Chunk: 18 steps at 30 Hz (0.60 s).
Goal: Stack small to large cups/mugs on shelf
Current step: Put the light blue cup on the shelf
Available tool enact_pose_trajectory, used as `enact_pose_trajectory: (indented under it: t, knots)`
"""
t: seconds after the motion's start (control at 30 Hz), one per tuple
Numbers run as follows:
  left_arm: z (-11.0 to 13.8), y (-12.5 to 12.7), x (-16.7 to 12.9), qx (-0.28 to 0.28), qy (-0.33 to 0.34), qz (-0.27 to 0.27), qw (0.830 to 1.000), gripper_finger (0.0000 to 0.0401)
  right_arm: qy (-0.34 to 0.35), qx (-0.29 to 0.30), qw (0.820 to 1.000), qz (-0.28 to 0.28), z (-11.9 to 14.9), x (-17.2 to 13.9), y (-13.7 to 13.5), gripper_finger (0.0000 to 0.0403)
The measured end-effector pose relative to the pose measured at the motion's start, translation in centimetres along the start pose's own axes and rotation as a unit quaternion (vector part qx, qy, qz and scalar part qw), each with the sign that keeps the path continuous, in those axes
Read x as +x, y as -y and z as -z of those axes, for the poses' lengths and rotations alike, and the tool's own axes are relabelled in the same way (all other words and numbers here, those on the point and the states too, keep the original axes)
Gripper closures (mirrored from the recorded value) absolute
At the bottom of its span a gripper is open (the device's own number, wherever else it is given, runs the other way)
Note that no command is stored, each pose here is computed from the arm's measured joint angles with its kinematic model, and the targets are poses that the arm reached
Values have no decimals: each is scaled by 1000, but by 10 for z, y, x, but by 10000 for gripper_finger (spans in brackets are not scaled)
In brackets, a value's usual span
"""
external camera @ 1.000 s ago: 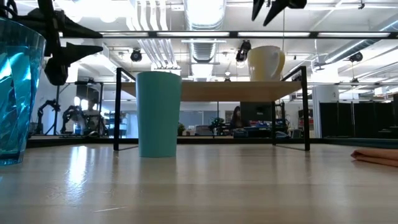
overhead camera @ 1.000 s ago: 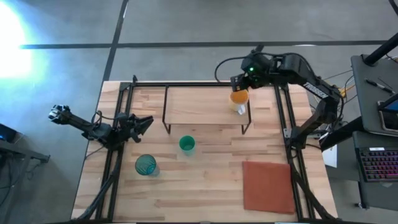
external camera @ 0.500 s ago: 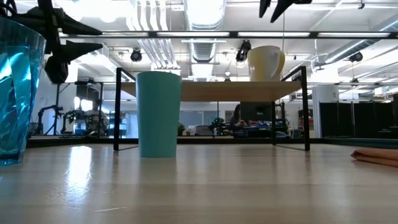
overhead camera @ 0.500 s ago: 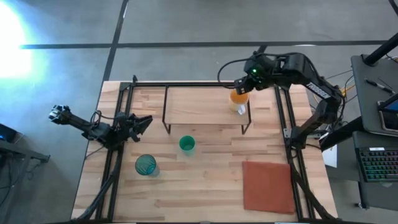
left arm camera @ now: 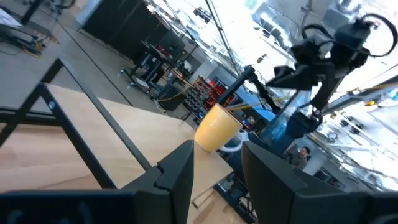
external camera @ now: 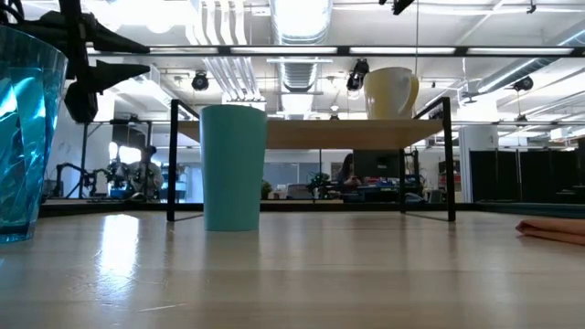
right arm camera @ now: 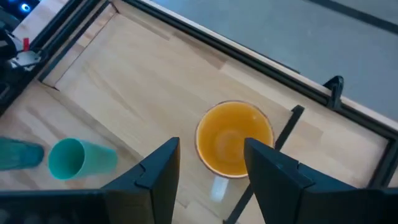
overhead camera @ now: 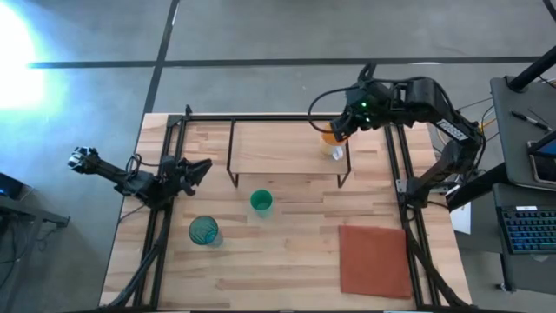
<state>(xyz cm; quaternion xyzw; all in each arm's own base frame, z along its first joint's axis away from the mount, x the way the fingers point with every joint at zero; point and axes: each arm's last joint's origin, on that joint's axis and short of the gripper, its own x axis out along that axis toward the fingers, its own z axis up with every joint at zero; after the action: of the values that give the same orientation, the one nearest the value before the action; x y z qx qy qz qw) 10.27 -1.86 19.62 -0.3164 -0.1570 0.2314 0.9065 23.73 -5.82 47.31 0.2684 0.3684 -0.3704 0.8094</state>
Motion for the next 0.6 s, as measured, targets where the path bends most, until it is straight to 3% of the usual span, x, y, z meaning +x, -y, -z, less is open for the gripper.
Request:
enact_pose_trajectory:
  t: [0.1,0.2,0.33,0.4,0.5,0.6]
  knots:
    - [0,0,0,0,3,-6,1000,280,4,0,1000,-16,3,-2,-6,232]
    - [0,-1,0,2,4,-9,1000,280,34,-30,996,-82,-1,-6,-21,232]
    - [2,-1,0,7,1,-13,1000,280,87,-60,966,-237,-8,-17,-50,232]
    - [3,-1,1,7,-1,-10,1000,280,105,-68,949,-289,-5,-25,-64,232]
    - [3,-1,1,-9,-1,-9,1000,280,94,-76,941,-317,10,-35,-78,232]
    - [4,-1,1,-48,-4,-11,999,280,73,-71,947,-305,31,-38,-90,232]
